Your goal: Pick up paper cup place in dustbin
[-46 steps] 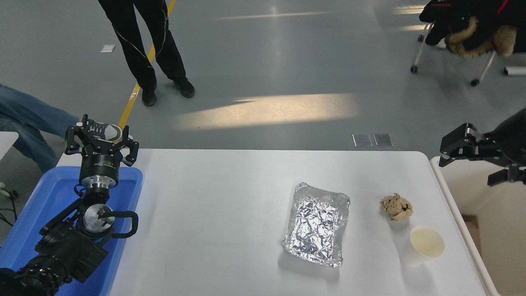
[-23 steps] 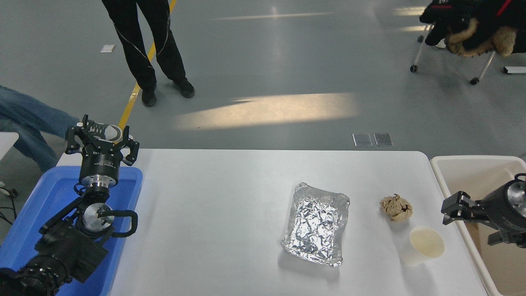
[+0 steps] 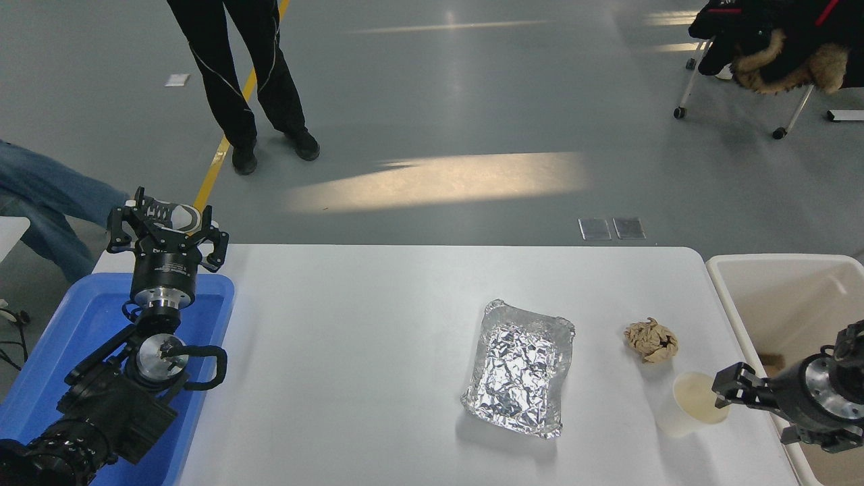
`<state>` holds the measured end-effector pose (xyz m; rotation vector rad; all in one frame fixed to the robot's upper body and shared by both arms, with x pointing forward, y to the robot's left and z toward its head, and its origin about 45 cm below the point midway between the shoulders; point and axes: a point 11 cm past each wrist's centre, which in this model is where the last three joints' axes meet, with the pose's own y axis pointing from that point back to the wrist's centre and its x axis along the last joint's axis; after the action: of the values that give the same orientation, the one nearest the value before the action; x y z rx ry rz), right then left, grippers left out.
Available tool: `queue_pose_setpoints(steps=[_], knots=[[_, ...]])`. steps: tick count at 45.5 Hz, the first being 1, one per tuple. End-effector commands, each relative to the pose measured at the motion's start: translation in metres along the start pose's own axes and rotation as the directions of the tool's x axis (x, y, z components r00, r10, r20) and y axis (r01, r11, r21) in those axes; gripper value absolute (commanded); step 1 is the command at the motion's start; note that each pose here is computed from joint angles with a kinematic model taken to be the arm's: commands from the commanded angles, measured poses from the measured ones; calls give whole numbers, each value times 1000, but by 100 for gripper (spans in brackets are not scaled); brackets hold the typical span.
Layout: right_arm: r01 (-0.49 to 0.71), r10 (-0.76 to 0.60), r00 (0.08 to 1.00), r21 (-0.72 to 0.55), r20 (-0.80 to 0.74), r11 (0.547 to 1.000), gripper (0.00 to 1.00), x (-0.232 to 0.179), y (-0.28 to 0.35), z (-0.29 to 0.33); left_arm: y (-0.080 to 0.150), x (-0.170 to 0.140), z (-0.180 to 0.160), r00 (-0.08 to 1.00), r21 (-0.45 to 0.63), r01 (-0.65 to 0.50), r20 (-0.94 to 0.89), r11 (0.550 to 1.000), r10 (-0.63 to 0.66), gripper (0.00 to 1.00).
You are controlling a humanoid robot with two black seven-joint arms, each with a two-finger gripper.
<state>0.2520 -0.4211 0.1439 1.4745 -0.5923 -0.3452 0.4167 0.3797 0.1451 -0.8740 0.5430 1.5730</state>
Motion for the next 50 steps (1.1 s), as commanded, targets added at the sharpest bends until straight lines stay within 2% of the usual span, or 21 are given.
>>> queue_pose_setpoints(steps=[1, 4, 6, 10, 12, 15, 16, 26, 35, 45, 50], knots=[[-15, 14, 1000, 21, 18, 1000, 91, -2, -25, -8, 0, 0, 0, 1000, 0, 1, 1, 1000, -1, 99], [-19, 18, 1000, 17, 3, 1000, 90, -7, -37, -11, 0, -1, 0, 1000, 1, 2, 0, 1000, -2, 99], [-27, 27, 1000, 13, 2, 1000, 86, -7, -44, -12, 0, 0, 0, 1000, 0, 1, 1, 1000, -1, 99], [-25, 25, 1000, 1, 3, 1000, 68, -12, -53, -8, 0, 0, 0, 1000, 0, 1, 1, 1000, -1, 99], [-21, 21, 1000, -2, 3, 1000, 52, -14, -54, -7, 0, 0, 0, 1000, 0, 1, 1, 1000, -1, 99], [-12, 12, 1000, -5, 3, 1000, 9, -16, -55, -6, 0, 0, 0, 1000, 0, 1, 1, 1000, -1, 99], [-6, 6, 1000, -7, 3, 1000, 0, -17, -56, -5, 0, 0, 0, 1000, 0, 1, 1, 1000, -1, 99], [-14, 15, 1000, -39, 15, 999, 0, -17, -55, -3, 0, 0, 0, 1000, 0, 1, 1, 1000, -1, 99], [-43, 41, 997, 26, 64, 999, 0, 2, -14, -13, 0, 0, 0, 1000, 0, 2, 0, 1000, -2, 99], [-66, 68, 997, 82, -28, 994, 0, 11, 87, -43, 0, 0, 0, 1000, 0, 2, 0, 1000, -2, 99], [-85, 101, 988, 142, -113, 986, 0, 28, 167, -71, 0, 0, 0, 1000, 2, 1, 2, 1000, -1, 99]])
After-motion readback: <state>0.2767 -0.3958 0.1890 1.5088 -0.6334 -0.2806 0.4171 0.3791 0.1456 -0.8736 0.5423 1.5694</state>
